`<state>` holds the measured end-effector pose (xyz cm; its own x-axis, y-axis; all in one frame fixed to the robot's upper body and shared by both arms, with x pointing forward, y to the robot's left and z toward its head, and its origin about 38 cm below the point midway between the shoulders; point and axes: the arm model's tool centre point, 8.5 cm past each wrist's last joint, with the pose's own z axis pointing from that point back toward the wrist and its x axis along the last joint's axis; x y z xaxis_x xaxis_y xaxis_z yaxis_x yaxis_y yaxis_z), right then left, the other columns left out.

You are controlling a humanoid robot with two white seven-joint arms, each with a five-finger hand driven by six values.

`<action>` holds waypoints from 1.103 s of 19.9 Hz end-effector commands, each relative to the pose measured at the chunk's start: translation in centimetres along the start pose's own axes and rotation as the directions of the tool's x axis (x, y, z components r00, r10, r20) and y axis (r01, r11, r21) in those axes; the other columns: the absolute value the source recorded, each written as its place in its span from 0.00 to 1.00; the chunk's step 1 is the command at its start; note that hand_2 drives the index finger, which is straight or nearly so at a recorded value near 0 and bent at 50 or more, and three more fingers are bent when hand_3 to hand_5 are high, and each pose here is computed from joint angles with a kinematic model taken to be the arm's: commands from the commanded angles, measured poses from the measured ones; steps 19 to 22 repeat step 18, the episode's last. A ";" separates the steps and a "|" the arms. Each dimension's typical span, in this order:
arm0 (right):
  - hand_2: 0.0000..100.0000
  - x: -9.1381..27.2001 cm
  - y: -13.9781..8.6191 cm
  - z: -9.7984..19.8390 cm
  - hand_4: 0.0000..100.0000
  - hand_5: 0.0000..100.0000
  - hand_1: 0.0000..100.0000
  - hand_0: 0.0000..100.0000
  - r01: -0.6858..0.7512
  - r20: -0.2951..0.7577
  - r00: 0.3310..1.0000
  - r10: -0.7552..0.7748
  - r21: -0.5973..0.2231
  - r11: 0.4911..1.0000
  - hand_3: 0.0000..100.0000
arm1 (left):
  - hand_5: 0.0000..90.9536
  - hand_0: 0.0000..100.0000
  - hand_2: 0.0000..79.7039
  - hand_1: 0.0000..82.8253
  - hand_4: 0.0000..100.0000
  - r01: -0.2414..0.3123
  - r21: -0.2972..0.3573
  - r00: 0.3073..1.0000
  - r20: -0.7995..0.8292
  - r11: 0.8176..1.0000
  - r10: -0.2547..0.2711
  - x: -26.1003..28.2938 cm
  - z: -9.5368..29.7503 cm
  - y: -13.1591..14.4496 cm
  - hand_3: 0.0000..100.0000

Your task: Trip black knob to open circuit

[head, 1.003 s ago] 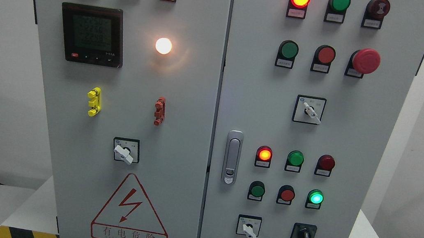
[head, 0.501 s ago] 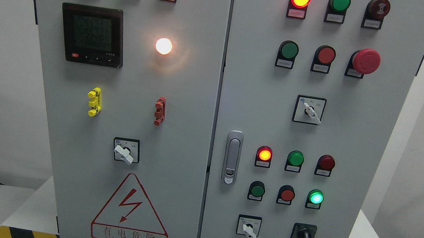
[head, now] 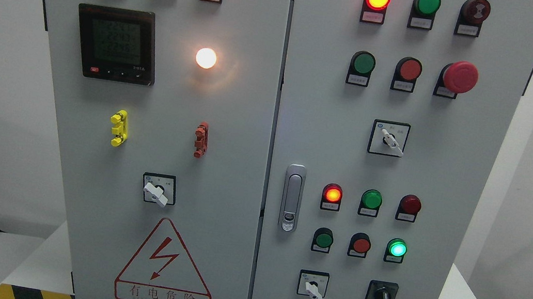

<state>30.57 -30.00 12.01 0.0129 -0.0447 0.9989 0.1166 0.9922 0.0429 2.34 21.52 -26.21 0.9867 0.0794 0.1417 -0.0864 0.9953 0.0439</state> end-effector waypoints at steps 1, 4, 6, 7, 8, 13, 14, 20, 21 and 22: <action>0.16 1.7 -0.4 2.0 0.23 0.21 0.00 0.00 -0.001 0.042 0.999 0.001 -0.004 1.000 0.25 | 0.00 0.12 0.00 0.47 0.00 0.030 -0.005 1.000 0.001 1.000 -0.030 0.0 0.0 -0.1 0.00; 0.15 1.5 -0.4 2.2 0.22 0.20 0.00 0.00 0.006 0.035 0.999 -0.005 -0.005 1.000 0.23 | 0.00 0.12 0.00 0.47 0.00 0.030 -0.004 1.000 0.001 1.000 -0.030 0.0 0.0 0.0 0.00; 0.13 1.5 -0.4 2.3 0.19 0.18 0.00 0.00 0.010 0.034 0.999 -0.010 -0.004 1.000 0.21 | 0.00 0.12 0.00 0.47 0.00 0.030 -0.004 1.000 0.001 1.000 -0.030 0.0 0.0 0.0 0.00; 0.13 1.4 -0.3 2.3 0.18 0.18 0.00 0.00 0.010 0.032 0.999 -0.010 -0.002 1.000 0.21 | 0.00 0.12 0.00 0.47 0.00 0.030 -0.004 1.000 0.001 1.000 -0.030 0.0 0.0 0.0 0.00; 0.12 1.5 -0.3 2.3 0.18 0.17 0.00 0.00 0.010 0.034 0.999 -0.010 -0.002 1.000 0.20 | 0.00 0.12 0.00 0.47 0.00 0.030 -0.004 1.000 0.001 1.000 -0.030 0.0 0.0 0.0 0.00; 0.11 1.4 -0.1 2.2 0.18 0.17 0.00 0.00 0.016 0.031 0.999 -0.016 -0.002 1.000 0.20 | 0.00 0.12 0.00 0.47 0.00 0.030 -0.004 1.000 0.001 1.000 -0.030 0.0 0.0 0.0 0.00; 0.11 1.4 -0.1 2.2 0.18 0.17 0.00 0.00 0.016 0.031 0.999 -0.016 0.000 1.000 0.20 | 0.00 0.12 0.00 0.47 0.00 0.030 -0.004 1.000 0.001 1.000 -0.030 0.0 0.0 0.0 0.00; 0.11 1.5 0.0 2.1 0.18 0.17 0.00 0.00 0.019 0.034 0.999 -0.019 0.002 1.000 0.20 | 0.00 0.12 0.00 0.47 0.00 0.030 -0.005 1.000 0.001 1.000 -0.030 0.0 0.0 -0.1 0.00; 0.11 1.5 0.0 2.1 0.18 0.17 0.00 0.00 0.019 0.034 0.999 -0.019 0.002 1.000 0.20 | 0.00 0.12 0.00 0.47 0.00 0.030 -0.005 1.000 0.001 1.000 -0.030 0.0 0.0 -0.1 0.00; 0.11 1.5 0.0 2.1 0.18 0.17 0.00 0.00 0.019 0.034 0.999 -0.019 0.002 1.000 0.20 | 0.00 0.12 0.00 0.47 0.00 0.030 -0.005 1.000 0.001 1.000 -0.030 0.0 0.0 -0.1 0.00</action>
